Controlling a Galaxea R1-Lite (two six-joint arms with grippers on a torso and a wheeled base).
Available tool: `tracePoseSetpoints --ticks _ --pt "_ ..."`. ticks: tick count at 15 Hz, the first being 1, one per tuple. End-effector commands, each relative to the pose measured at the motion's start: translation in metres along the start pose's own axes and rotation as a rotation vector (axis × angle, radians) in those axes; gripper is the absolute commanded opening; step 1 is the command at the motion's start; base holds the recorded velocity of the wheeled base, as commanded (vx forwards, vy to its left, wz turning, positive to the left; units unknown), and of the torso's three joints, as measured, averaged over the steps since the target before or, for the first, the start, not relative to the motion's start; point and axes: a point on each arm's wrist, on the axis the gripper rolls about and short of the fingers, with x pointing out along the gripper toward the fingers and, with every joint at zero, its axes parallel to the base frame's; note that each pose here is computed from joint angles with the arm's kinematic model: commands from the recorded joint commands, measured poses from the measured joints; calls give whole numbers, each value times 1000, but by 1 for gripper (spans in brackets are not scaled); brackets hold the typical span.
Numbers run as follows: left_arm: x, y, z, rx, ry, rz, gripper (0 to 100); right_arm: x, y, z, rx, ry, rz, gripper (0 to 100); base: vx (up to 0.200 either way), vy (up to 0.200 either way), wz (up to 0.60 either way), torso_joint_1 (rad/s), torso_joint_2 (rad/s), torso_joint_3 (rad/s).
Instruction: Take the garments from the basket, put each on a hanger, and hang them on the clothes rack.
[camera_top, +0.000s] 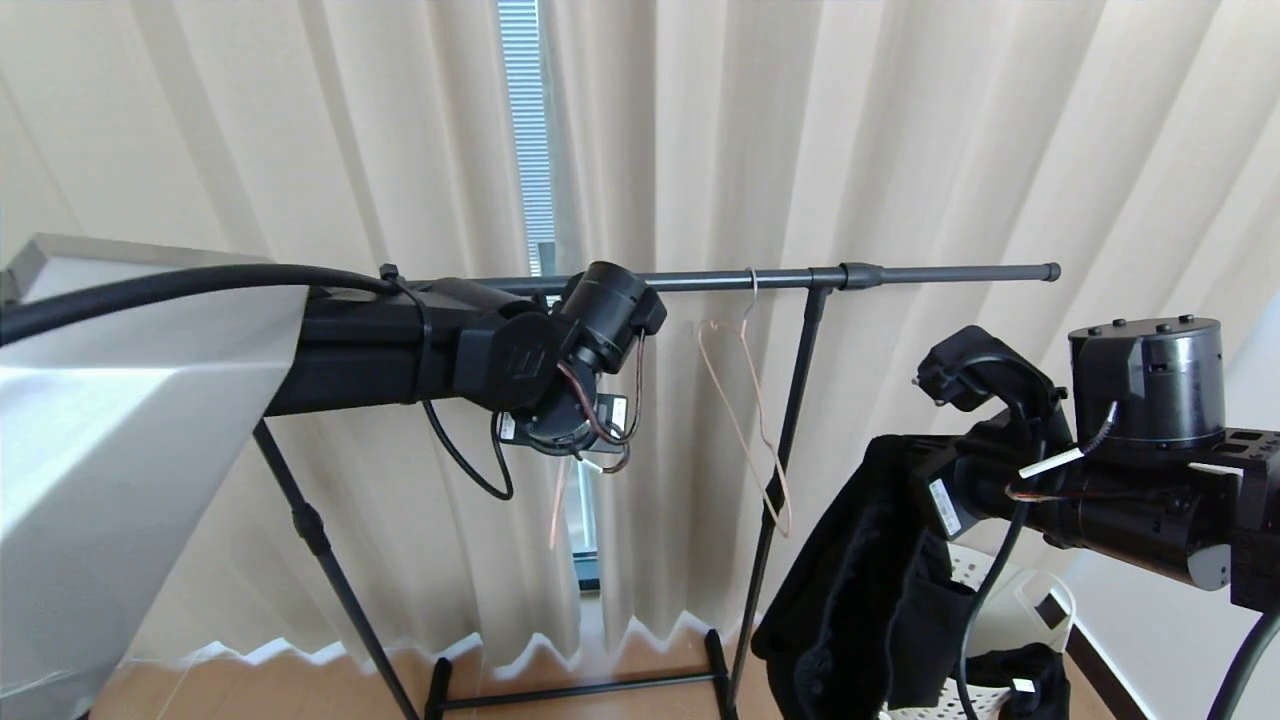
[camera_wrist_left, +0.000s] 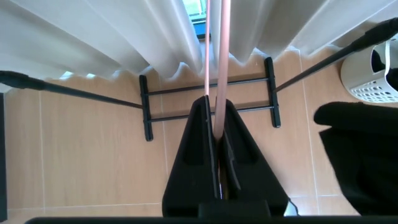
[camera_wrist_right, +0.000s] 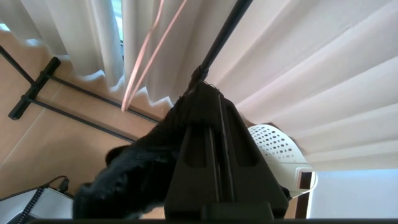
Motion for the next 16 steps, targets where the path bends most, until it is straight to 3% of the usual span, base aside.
tracePoseSetpoints --ticks 1,16 --pt "-21 11 2 -5 -22 -10 0 1 0 0 -1 3 1 0 0 0 0 0 0 0" --pt "-46 28 3 11 -123 -67 0 2 1 -1 -2 5 2 0 0 0 0 0 0 0"
